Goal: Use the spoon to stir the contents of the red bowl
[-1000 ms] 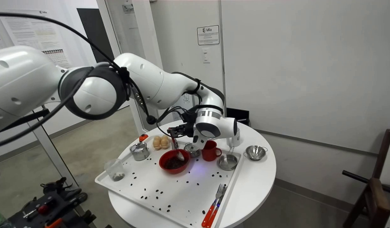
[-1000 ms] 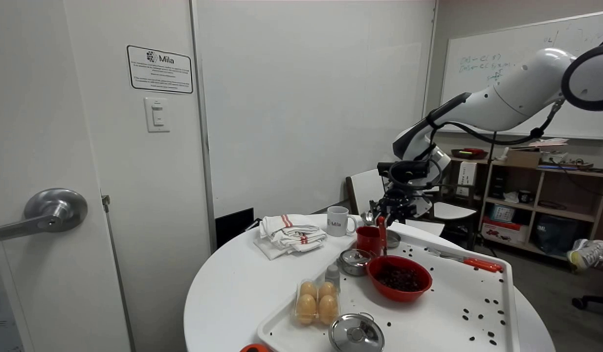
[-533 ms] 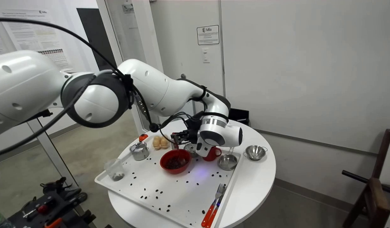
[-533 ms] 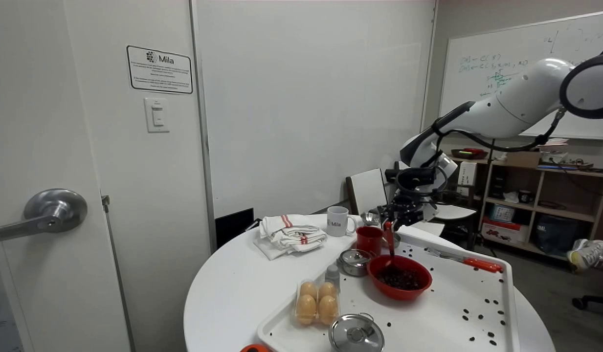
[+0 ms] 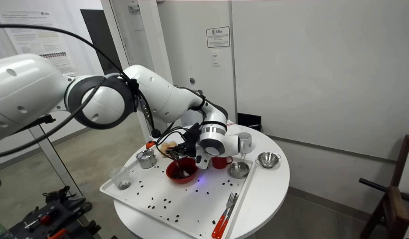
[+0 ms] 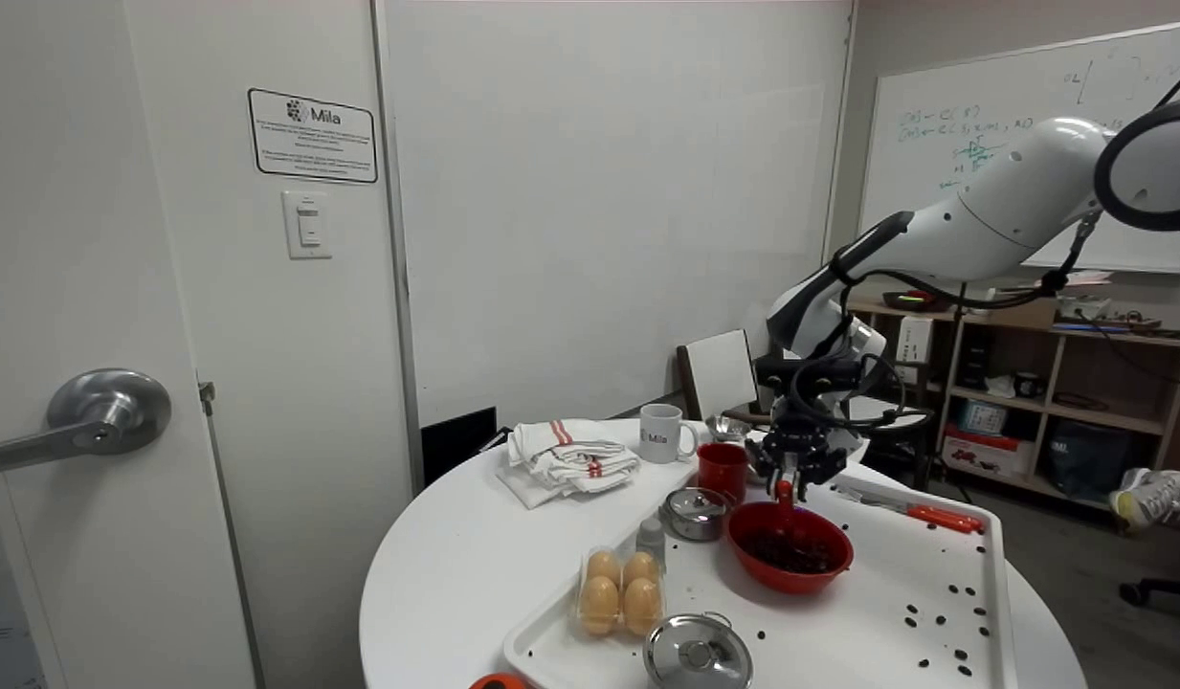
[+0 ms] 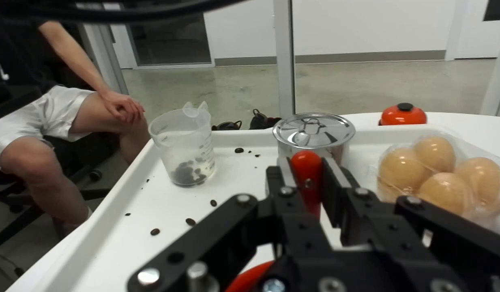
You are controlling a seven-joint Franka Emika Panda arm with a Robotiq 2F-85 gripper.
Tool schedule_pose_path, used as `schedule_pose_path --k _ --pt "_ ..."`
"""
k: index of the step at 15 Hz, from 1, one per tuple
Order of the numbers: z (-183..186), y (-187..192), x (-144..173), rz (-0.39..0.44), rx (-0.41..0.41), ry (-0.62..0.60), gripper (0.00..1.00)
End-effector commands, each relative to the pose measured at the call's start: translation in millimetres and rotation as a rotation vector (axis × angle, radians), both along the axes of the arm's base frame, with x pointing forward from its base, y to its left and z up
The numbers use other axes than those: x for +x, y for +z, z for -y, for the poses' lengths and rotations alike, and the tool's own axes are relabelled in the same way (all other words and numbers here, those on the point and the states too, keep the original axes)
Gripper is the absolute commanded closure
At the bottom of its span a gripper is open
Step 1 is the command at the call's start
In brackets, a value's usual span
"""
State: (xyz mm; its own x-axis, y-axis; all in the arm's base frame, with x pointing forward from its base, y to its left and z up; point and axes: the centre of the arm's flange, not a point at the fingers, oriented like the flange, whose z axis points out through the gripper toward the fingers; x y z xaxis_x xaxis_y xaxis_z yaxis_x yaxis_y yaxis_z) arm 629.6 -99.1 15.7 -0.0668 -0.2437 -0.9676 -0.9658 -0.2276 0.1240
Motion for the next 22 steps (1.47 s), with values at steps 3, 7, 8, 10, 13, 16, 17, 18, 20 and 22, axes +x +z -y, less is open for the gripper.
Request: schedule_pose_path --k 3,7,8,10,13,16,17,18,20,22 --pt "-68.7 8.6 -14.6 0.015 -0.037 0.197 0.91" --pt "-102.7 23.6 -0.7 0.034 -0.046 0.265 0.91" --pt "-107.5 28.5 3.8 0.04 -0.045 0.273 0.91" --pt "-113.1 37.9 13.4 0.056 -0.041 0.274 0.91" --pt "-108.2 49.6 28.7 0.077 -0.031 0.25 0.91" --pt "-92.9 54.2 41.4 0.086 -0.025 0.215 0.91" --pt "-87.8 54.9 44.6 0.086 -0.024 0.204 0.91" --pt "-82.4 55.4 47.5 0.086 -0.023 0.19 0.91" --pt "-71.2 55.5 48.8 0.084 -0.018 0.171 0.91" --pt "-60.1 53.1 43.6 0.079 -0.023 0.159 0.91"
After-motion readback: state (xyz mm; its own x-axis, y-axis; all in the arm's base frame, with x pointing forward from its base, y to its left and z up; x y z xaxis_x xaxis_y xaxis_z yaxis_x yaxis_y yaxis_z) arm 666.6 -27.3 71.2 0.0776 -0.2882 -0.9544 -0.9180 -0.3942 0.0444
